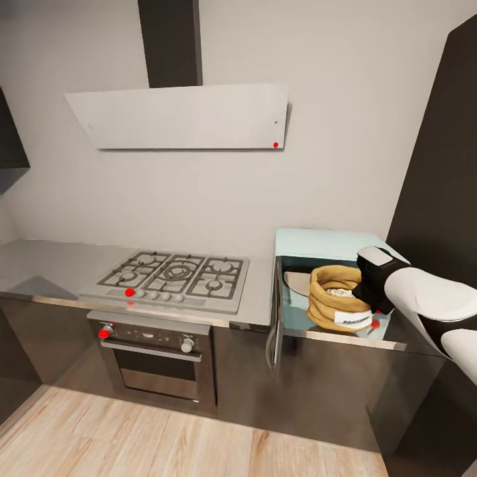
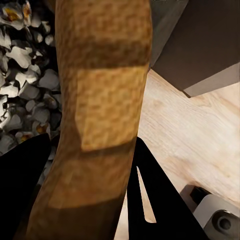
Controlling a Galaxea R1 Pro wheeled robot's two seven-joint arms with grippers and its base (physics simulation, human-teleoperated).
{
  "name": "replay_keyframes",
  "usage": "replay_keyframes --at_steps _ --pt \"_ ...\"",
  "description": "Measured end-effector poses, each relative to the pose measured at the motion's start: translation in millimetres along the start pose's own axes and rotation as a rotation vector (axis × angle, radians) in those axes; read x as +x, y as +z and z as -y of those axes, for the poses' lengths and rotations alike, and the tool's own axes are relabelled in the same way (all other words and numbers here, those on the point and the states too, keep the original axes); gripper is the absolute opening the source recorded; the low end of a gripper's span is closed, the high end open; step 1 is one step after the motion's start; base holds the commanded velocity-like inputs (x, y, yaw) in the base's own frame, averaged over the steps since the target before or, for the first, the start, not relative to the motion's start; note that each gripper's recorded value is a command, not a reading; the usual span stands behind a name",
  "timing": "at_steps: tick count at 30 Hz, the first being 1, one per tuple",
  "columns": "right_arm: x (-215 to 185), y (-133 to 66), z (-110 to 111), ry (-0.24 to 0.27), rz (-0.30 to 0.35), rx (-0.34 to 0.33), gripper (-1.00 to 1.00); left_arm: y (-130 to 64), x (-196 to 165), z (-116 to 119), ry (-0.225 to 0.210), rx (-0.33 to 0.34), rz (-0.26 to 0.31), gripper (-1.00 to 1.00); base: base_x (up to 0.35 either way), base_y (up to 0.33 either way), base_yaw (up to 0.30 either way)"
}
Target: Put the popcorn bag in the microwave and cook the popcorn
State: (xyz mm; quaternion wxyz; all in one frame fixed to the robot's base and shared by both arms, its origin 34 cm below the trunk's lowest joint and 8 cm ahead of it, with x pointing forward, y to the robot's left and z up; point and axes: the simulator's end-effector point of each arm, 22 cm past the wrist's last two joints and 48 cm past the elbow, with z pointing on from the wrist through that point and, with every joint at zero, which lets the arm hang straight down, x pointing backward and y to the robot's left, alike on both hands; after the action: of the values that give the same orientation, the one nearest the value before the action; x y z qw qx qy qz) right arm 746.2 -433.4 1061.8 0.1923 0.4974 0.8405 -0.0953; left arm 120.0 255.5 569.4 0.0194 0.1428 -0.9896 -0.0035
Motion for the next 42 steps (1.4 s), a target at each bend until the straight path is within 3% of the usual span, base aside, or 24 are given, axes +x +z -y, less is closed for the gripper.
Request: replay_keyframes --at_steps 42 --pt "4.9 1.7 -0.5 -0.010 -0.014 -0.001 -1.00 0.0 -0.5 0.0 -0.001 0.000 0.002 1.00 0.105 0.000 0.000"
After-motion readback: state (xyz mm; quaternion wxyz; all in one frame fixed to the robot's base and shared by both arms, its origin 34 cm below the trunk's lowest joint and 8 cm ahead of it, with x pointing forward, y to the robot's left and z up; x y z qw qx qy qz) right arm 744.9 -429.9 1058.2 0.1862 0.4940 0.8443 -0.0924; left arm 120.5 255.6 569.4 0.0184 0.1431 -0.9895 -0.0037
